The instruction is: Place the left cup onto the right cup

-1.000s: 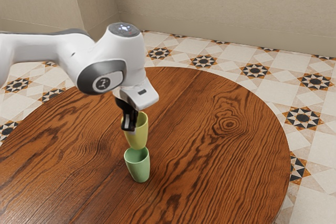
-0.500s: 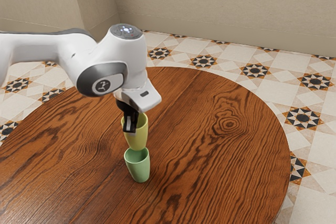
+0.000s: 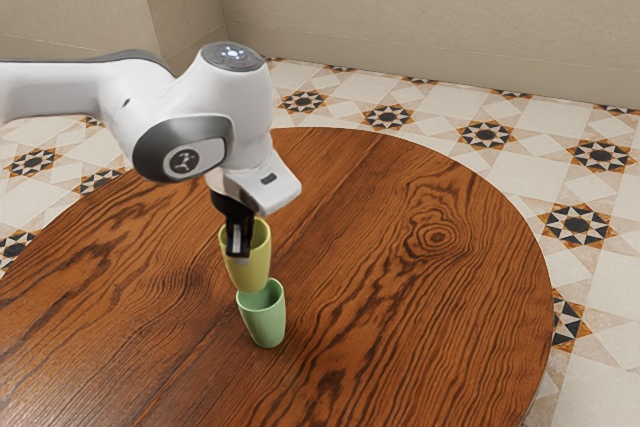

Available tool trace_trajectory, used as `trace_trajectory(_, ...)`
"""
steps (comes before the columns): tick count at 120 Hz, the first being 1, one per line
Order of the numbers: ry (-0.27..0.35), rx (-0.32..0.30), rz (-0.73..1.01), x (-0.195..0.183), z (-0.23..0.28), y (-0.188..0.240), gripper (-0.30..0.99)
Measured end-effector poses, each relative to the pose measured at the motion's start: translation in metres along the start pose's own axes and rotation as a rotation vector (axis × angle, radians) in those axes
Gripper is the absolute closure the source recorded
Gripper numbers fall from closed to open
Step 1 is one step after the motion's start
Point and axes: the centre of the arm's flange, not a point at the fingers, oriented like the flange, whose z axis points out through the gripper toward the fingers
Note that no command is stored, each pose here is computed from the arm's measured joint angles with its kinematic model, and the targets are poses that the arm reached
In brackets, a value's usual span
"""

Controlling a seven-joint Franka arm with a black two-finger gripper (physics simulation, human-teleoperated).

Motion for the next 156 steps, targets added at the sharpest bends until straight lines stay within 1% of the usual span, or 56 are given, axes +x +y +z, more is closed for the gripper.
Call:
trace_trajectory(57,-0.013,-0.012,-0.032,0.006,-0.002,0.016,0.79)
trace_trajectory(93,-0.022,0.002,-0.033,0.012,0.000,0.018,0.79)
trace_trajectory(133,-0.018,0.009,-0.032,0.014,0.001,0.016,0.79)
trace_trajectory(156,-0.030,0.036,-0.019,0.016,0.002,0.014,0.79)
